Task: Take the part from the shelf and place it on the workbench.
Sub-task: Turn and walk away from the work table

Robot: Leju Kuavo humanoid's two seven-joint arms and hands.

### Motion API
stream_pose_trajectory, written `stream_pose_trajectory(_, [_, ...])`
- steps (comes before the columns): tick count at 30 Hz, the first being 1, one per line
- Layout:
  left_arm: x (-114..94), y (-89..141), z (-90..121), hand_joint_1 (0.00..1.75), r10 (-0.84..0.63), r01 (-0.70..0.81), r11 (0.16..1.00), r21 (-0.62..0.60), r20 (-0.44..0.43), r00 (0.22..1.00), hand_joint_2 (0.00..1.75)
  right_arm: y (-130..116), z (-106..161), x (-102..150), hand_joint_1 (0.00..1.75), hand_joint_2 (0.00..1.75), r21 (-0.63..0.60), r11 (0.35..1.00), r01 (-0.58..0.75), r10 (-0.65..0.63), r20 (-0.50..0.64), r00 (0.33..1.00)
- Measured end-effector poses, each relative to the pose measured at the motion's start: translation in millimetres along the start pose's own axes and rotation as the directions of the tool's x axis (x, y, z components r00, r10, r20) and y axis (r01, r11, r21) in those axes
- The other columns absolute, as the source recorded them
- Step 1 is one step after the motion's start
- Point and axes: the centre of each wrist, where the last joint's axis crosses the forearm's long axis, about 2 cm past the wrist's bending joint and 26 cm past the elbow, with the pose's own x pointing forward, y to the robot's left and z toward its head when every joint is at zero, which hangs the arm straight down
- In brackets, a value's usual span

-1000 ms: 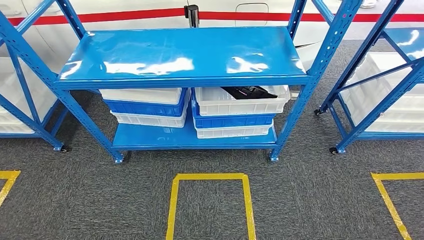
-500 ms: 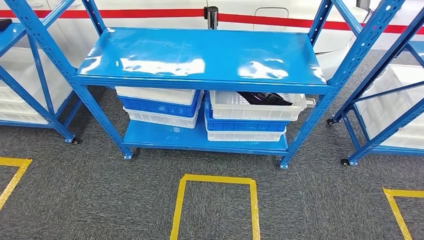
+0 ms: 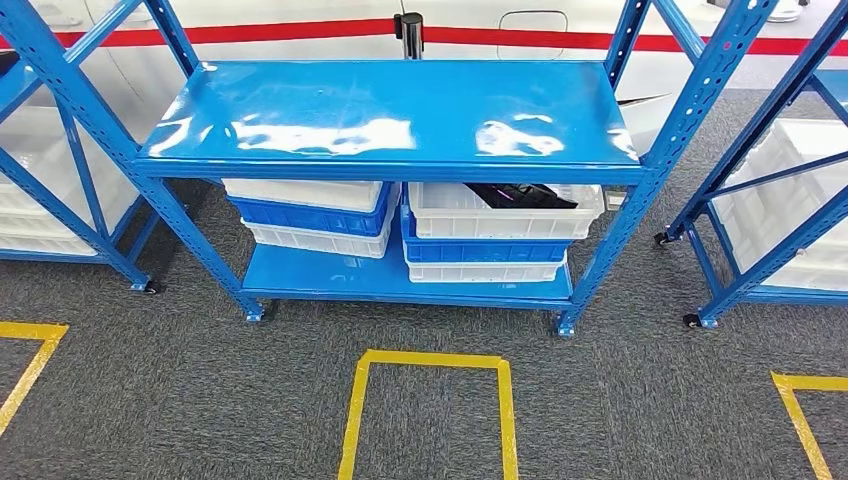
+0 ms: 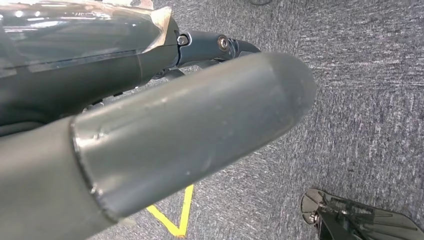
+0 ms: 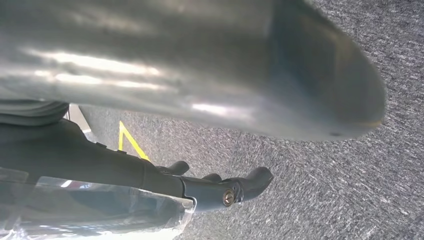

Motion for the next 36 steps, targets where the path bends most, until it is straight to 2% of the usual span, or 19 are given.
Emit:
stream_pose_trajectory(2, [0.0, 0.0, 0.0, 0.0, 0.0, 0.0, 1.0, 0.0, 0.0, 1.0, 0.0, -0.1, -0.1, -0.1, 0.0, 0.0, 0.0, 1.0, 0.0, 0.0, 0.0, 1.0])
stream_pose_trajectory(6, [0.0, -0.2, 0.1, 0.0, 0.0, 0.0, 1.0, 0.0, 0.0, 1.0, 1.75, -0.3, -0.2, -0.1, 0.0, 0.0, -0.002, 1.0, -0.003, 0.003, 0.001, 1.0])
stream_pose_trajectory(9, [0.0, -0.2, 0.1, 0.0, 0.001, -0.001, 1.0, 0.001, 0.0, 1.0, 1.75, -0.3, -0.2, 0.0, 0.0, 0.0, -0.002, 1.0, -0.004, 0.004, 0.002, 1.0])
stream_pose_trajectory(10, [0.0, -0.2, 0.1, 0.0, 0.001, -0.001, 1.0, 0.001, 0.0, 1.0, 1.31, -0.3, -0.2, 0.0, 0.0, 0.0, -0.002, 1.0, -0.005, 0.005, 0.003, 1.0])
stream_pose_trajectory(13, [-0.1, -0.1, 0.1, 0.0, 0.002, -0.002, 1.0, 0.001, -0.001, 1.0, 1.31, -0.3, -0.2, 0.1, 0.0, 0.0, -0.003, 1.0, -0.007, 0.007, 0.004, 1.0])
stream_pose_trajectory(14, [-0.1, -0.1, 0.1, 0.0, 0.003, -0.003, 1.0, 0.001, -0.001, 1.0, 1.75, -0.3, -0.2, 0.1, 0.0, 0.0, -0.003, 1.0, -0.007, 0.007, 0.005, 1.0])
stream_pose_trajectory(31, [-0.6, 0.1, 0.0, 0.0, 0.012, -0.012, 1.0, 0.001, -0.007, 1.0, 1.75, -0.3, -0.2, 0.0, 0.0, 0.0, -0.002, 1.0, -0.006, 0.006, 0.008, 1.0])
stream_pose_trajectory(33, [-0.6, 0.1, 0.0, 0.0, 0.012, -0.012, 1.0, 0.001, -0.007, 1.0, 1.75, -0.4, -0.2, 0.0, 0.0, 0.87, -0.002, 1.0, -0.005, 0.005, 0.007, 1.0])
stream_pose_trajectory(35, [-0.6, 0.1, 0.0, 0.0, 0.012, -0.012, 1.0, 0.001, -0.007, 1.0, 1.75, -0.4, -0.2, 0.0, 0.0, 0.87, -0.002, 1.0, -0.005, 0.005, 0.007, 1.0])
stream_pose_trajectory(36, [-0.6, 0.1, 0.0, 0.0, 0.011, -0.011, 1.0, 0.001, -0.007, 1.0, 1.75, -0.4, -0.3, -0.1, 0.0, 0.44, -0.002, 1.0, -0.004, 0.004, 0.006, 1.0])
